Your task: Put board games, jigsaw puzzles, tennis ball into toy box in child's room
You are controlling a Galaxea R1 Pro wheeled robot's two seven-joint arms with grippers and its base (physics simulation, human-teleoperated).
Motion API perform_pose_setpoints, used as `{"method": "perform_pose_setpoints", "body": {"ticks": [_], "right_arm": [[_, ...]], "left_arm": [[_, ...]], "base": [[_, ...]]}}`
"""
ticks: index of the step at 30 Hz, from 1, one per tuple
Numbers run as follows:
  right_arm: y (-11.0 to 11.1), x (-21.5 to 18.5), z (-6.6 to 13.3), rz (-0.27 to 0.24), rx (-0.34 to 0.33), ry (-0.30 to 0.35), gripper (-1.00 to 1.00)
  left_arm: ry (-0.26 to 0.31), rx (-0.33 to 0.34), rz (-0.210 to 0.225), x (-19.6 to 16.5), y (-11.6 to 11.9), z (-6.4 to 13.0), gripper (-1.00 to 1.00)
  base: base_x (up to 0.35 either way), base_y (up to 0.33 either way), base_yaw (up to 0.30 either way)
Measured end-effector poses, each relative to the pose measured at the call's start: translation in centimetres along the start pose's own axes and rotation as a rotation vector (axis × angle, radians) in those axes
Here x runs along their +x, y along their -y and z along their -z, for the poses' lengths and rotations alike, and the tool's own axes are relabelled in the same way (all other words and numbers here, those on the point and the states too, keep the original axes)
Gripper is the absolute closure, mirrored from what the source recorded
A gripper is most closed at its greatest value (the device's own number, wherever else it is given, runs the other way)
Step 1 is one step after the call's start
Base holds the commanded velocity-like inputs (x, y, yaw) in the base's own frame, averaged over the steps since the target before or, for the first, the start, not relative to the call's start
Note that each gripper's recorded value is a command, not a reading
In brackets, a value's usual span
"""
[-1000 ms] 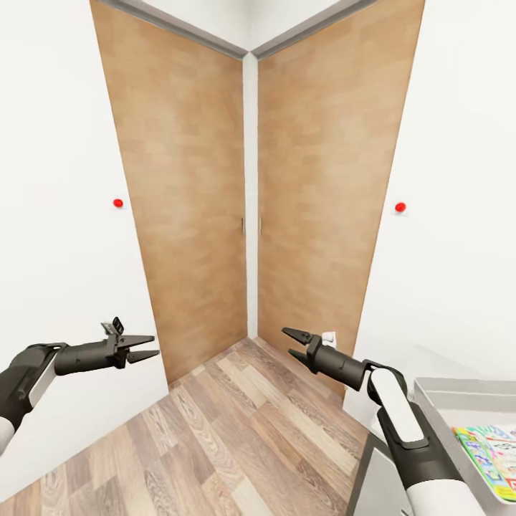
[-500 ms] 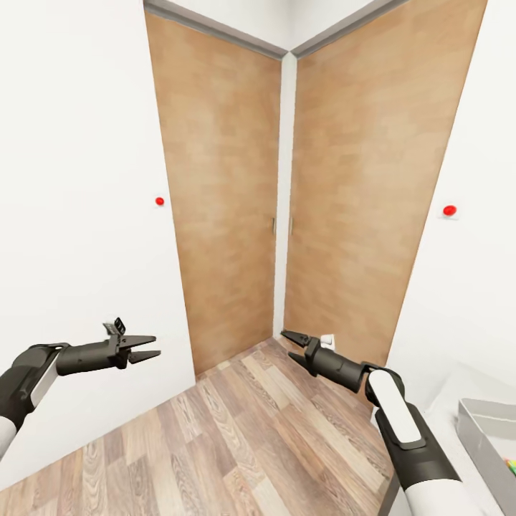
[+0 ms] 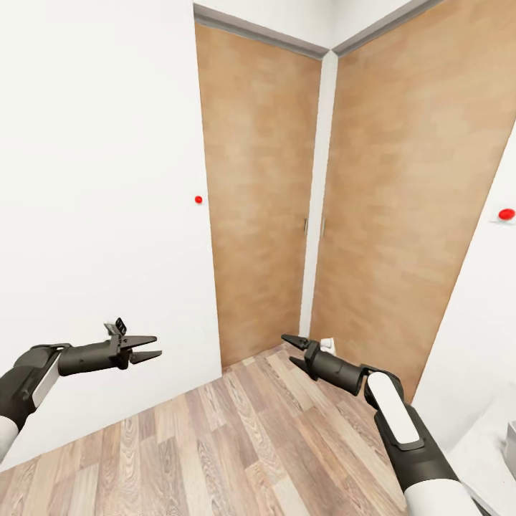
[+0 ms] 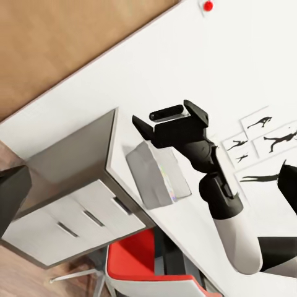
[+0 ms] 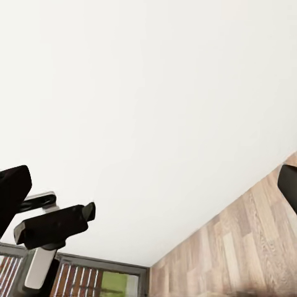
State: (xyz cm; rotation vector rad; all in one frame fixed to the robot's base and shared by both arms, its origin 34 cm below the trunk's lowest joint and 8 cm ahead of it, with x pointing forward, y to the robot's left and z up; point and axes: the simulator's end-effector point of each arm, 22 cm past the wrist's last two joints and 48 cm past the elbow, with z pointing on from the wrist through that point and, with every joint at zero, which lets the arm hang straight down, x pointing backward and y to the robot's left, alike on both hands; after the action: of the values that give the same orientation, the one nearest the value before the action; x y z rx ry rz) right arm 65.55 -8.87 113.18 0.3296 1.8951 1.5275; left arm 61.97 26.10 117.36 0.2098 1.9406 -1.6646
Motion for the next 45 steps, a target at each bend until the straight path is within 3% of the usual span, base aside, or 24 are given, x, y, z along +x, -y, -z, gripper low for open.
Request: {"method": "perform_pose_setpoints", "body": {"ticks": [14, 18, 27, 45], "right_arm": [[2.1, 0.7, -0.2, -0.044, 0.033, -0.013, -1.00], [2.2, 0.7, -0.2, -0.046, 0.035, -0.014, -1.00], [2.6, 0.7, -0.2, -0.048, 0.042, -0.014, -1.00], [4.2, 0.6, -0.3, -0.050, 0.102, -0.007, -1.00]], "left_arm": [[-0.003, -0.001, 0.008, 0.2, -0.1, 0.0, -1.00], [-0.006, -0.006, 0.013, 0.3, -0.4, -0.1, -1.00], [0.001, -0.066, 0.070, 1.3, -3.1, 0.4, -1.00], [0.002, -0.086, 0.082, 1.4, -4.0, 0.7, -1.00]], "base": [[-0.002, 0.000, 0.287], [0.000, 0.000, 0.287], [0.000, 0.000, 0.287], [0.000, 0.000, 0.287]]}}
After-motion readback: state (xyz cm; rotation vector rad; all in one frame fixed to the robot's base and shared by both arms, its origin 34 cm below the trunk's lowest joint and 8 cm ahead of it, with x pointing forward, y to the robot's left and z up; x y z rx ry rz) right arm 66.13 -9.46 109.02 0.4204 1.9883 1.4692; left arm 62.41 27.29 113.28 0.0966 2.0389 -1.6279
